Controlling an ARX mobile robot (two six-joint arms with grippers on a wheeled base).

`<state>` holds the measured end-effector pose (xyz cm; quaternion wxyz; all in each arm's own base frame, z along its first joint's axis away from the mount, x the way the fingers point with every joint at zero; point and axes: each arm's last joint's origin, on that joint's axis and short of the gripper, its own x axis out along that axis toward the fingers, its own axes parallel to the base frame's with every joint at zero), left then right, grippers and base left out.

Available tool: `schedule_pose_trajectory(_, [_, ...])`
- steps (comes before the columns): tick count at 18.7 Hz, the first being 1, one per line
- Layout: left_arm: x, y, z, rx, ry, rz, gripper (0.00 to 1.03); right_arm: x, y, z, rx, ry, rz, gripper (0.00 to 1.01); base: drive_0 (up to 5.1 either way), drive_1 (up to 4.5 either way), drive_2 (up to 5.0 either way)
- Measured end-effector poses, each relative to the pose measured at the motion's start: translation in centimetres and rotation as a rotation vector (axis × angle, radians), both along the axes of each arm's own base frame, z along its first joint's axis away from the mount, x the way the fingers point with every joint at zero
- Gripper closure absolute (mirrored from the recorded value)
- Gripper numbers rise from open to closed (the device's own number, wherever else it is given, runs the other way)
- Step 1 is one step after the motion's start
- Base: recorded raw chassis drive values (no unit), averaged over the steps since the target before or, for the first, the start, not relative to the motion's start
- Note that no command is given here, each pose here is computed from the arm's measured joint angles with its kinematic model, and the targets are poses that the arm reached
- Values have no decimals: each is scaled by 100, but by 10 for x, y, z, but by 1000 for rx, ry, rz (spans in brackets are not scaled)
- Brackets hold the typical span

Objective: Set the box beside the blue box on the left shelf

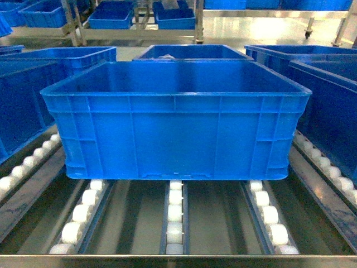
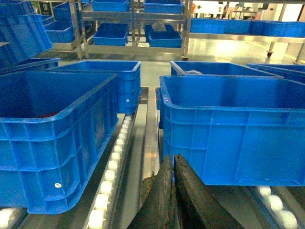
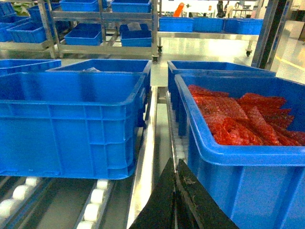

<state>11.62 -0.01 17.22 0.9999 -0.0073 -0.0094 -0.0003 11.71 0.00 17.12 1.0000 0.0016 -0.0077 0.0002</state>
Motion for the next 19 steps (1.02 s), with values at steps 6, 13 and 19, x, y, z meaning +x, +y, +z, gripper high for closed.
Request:
schedule_pose_trajectory(6, [-6,0,-1,0,3,0,101,-6,0,0,0,0,0,100,0,0,0])
schedule_pose_trajectory(13, [-19,0,-1,1,-3,3,101,-20,0,-2,0,-8,1,100,0,0,0])
schedule_pose_trajectory(19, [-19,0,-5,2,19,0,98,-20,0,-4,-1,12,0,98,0,0,0])
